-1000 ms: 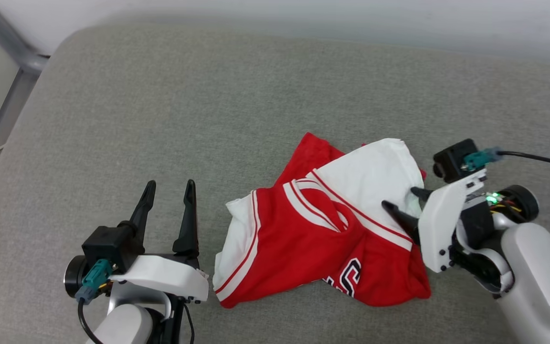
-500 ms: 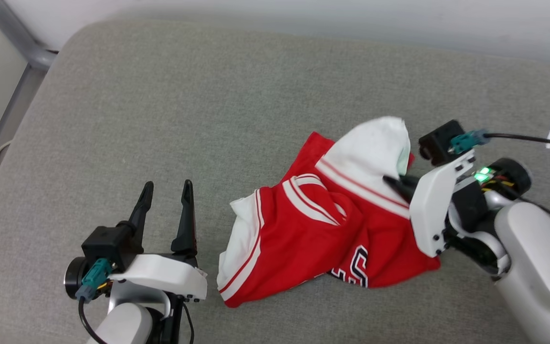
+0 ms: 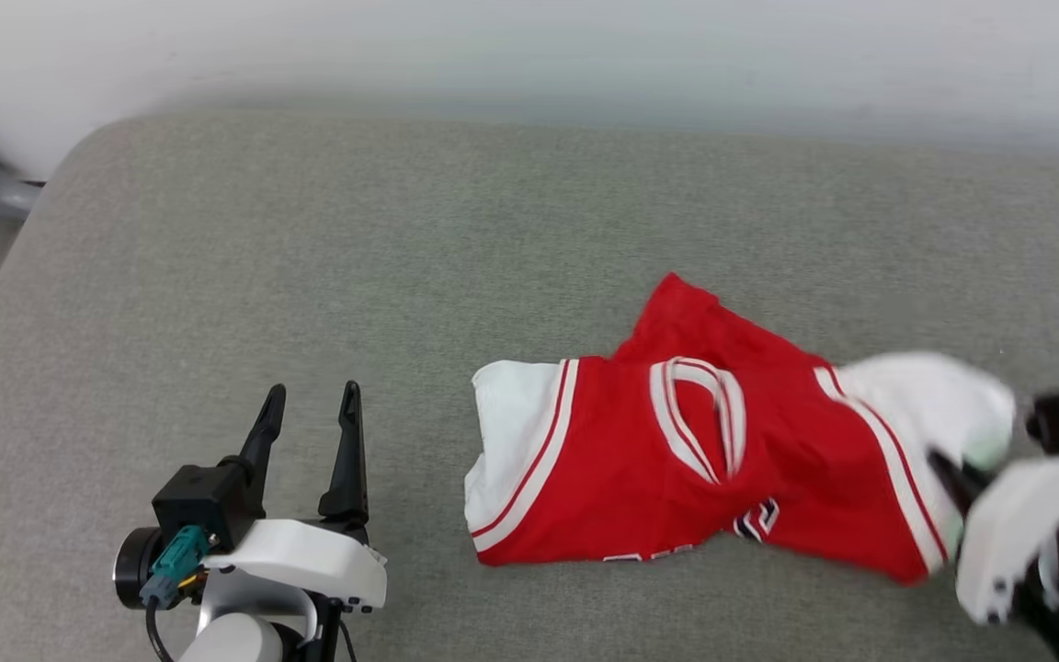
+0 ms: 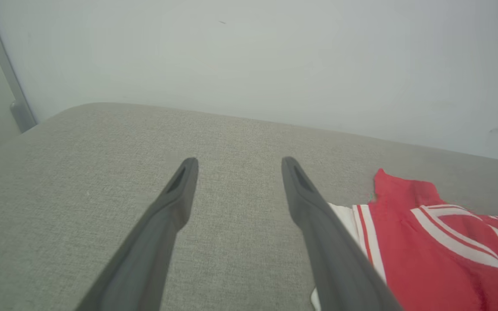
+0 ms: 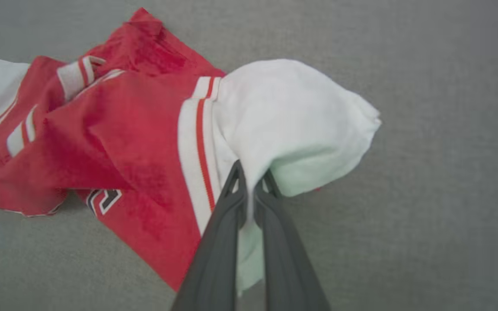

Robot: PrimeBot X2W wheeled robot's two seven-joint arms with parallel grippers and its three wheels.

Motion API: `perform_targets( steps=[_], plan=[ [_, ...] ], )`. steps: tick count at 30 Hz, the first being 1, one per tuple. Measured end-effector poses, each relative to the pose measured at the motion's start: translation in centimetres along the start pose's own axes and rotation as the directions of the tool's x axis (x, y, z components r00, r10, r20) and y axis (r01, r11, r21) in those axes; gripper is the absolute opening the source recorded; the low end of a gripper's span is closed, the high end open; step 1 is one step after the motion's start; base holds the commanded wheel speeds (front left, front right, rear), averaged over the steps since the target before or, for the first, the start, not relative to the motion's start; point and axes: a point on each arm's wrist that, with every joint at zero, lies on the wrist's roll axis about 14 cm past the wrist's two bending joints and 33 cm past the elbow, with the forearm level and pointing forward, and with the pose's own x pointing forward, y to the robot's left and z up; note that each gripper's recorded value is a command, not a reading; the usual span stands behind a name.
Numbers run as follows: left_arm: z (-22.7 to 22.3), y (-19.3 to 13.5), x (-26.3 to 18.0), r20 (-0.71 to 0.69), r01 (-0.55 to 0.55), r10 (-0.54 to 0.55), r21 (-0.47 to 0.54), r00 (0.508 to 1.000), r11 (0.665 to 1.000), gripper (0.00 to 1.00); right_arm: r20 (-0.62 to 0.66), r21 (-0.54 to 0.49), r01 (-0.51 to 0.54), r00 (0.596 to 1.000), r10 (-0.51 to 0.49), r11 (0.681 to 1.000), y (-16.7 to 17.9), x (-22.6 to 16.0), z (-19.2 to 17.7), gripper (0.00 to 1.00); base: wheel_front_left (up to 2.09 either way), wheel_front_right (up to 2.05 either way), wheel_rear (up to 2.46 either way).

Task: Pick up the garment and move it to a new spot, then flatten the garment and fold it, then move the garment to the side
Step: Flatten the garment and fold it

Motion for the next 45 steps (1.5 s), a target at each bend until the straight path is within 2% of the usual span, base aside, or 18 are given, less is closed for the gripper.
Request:
perform_targets(
  steps=[5,8,9,10,16,23,28,35,39,45],
  plan=[
    [-0.2,-0.8,0.2,-0.017,0.027,-0.027,-0.004,0.999,1.0,1.0,-0.125,0.176,0.142,0.985,-0.121,0.974,-2.6,-3.0,-7.4,0.0,0.0,0.0,0.0],
    [-0.5,-0.8,0.4,-0.028,0.031,-0.031,0.001,0.999,1.0,1.0,-0.189,0.253,0.188,0.972,-0.142,0.949,-2.5,-3.9,-10.7,0.02,0.0,0.0,0.0],
    [-0.6,-0.8,0.4,-0.032,0.033,-0.033,0.002,0.999,0.999,1.0,-0.182,0.27,0.196,0.972,-0.15,0.943,-2.6,-3.9,-11.0,0.43,0.0,0.0,0.0],
    [-0.7,-0.8,0.5,-0.036,0.033,-0.033,0.002,0.999,0.999,1.0,-0.159,0.284,0.203,0.974,-0.162,0.937,-2.7,-3.9,-10.8,1.0,0.0,0.0,0.0],
    [-1.3,-0.7,0.1,-0.06,0.03,-0.029,0.001,0.998,1.0,1.0,0.059,0.304,0.244,0.96,-0.274,0.921,-4.6,-4.6,-7.4,1.0,0.0,0.0,0.0],
    [-1.1,-0.6,-0.4,-0.062,0.031,-0.031,0.003,0.998,1.0,1.0,0.343,0.254,0.254,0.878,-0.333,0.933,-5.2,-6.8,-1.8,1.0,0.0,0.0,0.0],
    [-0.7,-0.6,-0.4,-0.057,0.035,-0.035,0.01,0.998,0.999,1.0,0.432,0.255,0.241,0.838,-0.333,0.936,-4.9,-8.4,-0.1,1.0,0.0,0.0,0.0],
    [-1.2,-1.8,0.4,-0.129,0.101,-0.096,0.027,0.987,0.995,1.0,0.47,0.26,0.235,0.817,-0.335,0.937,-4.6,-9.9,0.4,1.0,0.0,0.0,0.0],
    [-2.3,-4.5,2.1,-0.251,0.23,-0.214,0.039,0.944,0.972,1.0,0.467,0.26,0.229,0.82,-0.329,0.938,-4.4,-9.6,0.4,1.0,0.0,0.0,0.0],
    [-4.7,-8.4,4.4,-0.449,0.42,-0.346,0.073,0.824,0.904,1.0,0.451,0.274,0.234,0.825,-0.34,0.933,-4.7,-9.3,0.0,1.0,0.0,0.0,0.0]
  ],
)
